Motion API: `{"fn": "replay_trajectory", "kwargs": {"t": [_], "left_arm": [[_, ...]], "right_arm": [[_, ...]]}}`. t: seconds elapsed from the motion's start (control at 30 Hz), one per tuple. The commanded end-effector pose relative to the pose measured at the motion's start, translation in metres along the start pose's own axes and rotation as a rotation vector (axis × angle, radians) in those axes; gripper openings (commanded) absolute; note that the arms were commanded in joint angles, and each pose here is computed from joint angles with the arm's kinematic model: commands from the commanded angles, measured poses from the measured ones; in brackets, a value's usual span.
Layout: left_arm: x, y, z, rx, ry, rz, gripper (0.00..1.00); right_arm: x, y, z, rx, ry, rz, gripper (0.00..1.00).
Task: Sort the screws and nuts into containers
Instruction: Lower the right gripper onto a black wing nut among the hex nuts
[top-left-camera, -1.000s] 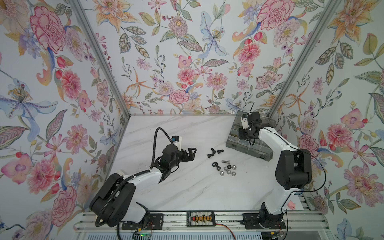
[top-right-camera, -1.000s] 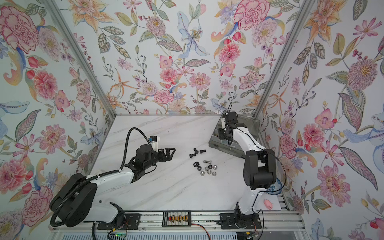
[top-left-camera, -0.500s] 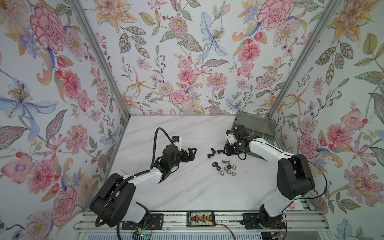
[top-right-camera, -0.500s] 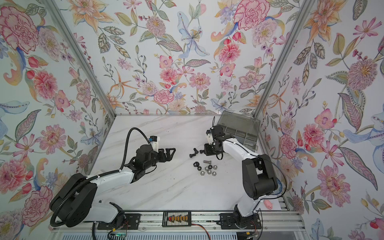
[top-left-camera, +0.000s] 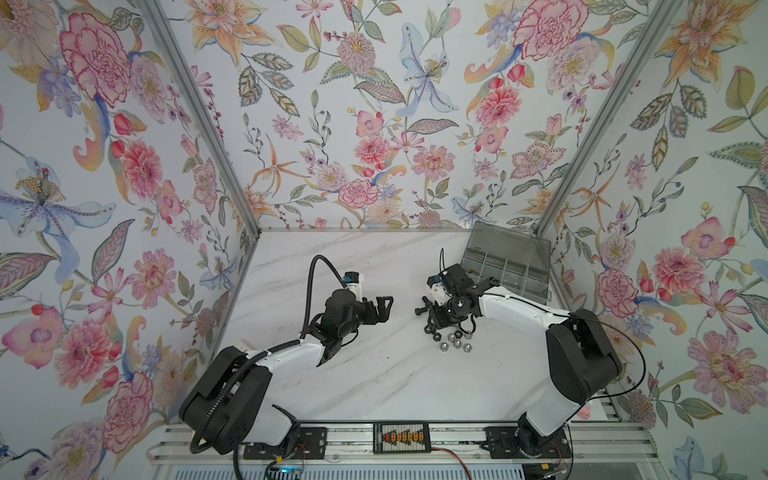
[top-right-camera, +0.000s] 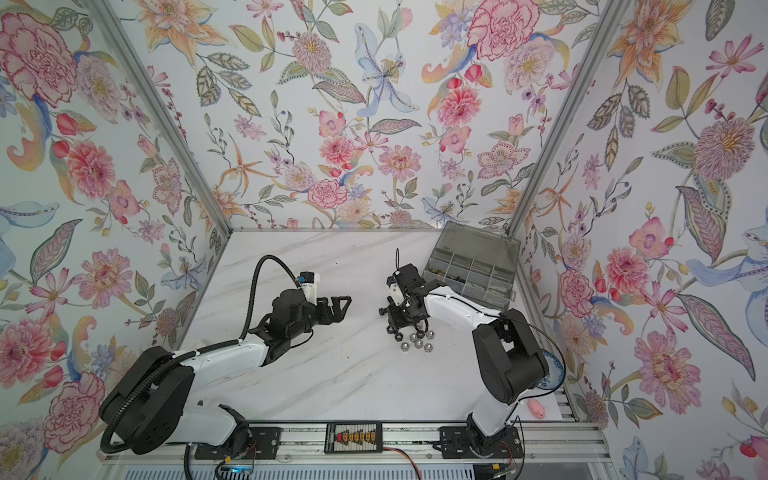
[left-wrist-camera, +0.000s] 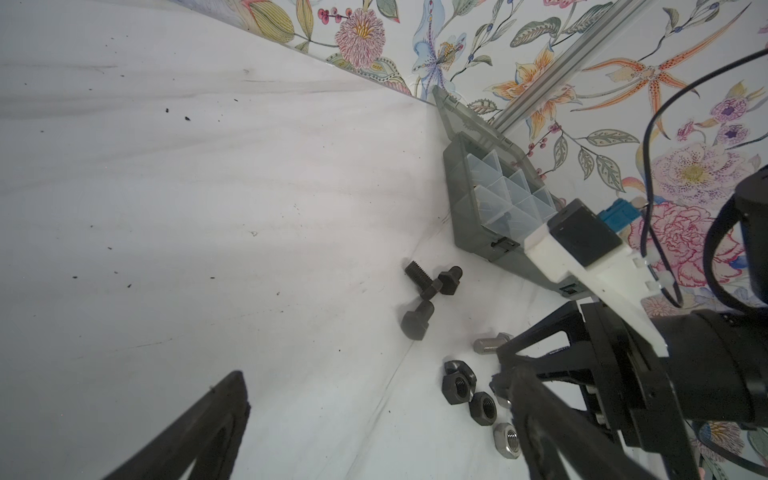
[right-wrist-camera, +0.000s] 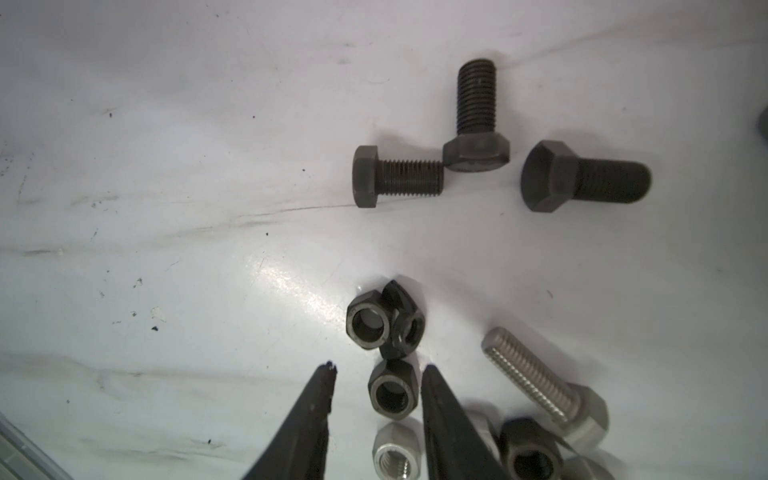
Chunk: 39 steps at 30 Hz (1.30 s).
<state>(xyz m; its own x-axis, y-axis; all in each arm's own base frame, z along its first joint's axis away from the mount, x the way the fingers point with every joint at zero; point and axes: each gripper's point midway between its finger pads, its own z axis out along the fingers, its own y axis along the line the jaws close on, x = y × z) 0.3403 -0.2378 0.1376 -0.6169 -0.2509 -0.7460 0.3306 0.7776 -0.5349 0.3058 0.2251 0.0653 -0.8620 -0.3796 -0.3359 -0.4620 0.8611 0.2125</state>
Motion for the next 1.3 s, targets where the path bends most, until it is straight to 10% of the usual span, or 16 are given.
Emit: {"fn": "replay_trajectory", "kwargs": {"t": [0.0, 1.27], "left_arm": [[0.002, -0.002, 0.003, 0.009, 0.006, 0.003, 0.99], [0.008, 0.001, 0.006, 0.004, 0.018, -0.002, 0.99]], "right_arm": [[0.014, -0.008, 0.007, 0.044, 0.045, 0.020, 0.38], [0.020, -0.014, 0.040, 0.148, 0.135, -0.022, 0.34]]}}
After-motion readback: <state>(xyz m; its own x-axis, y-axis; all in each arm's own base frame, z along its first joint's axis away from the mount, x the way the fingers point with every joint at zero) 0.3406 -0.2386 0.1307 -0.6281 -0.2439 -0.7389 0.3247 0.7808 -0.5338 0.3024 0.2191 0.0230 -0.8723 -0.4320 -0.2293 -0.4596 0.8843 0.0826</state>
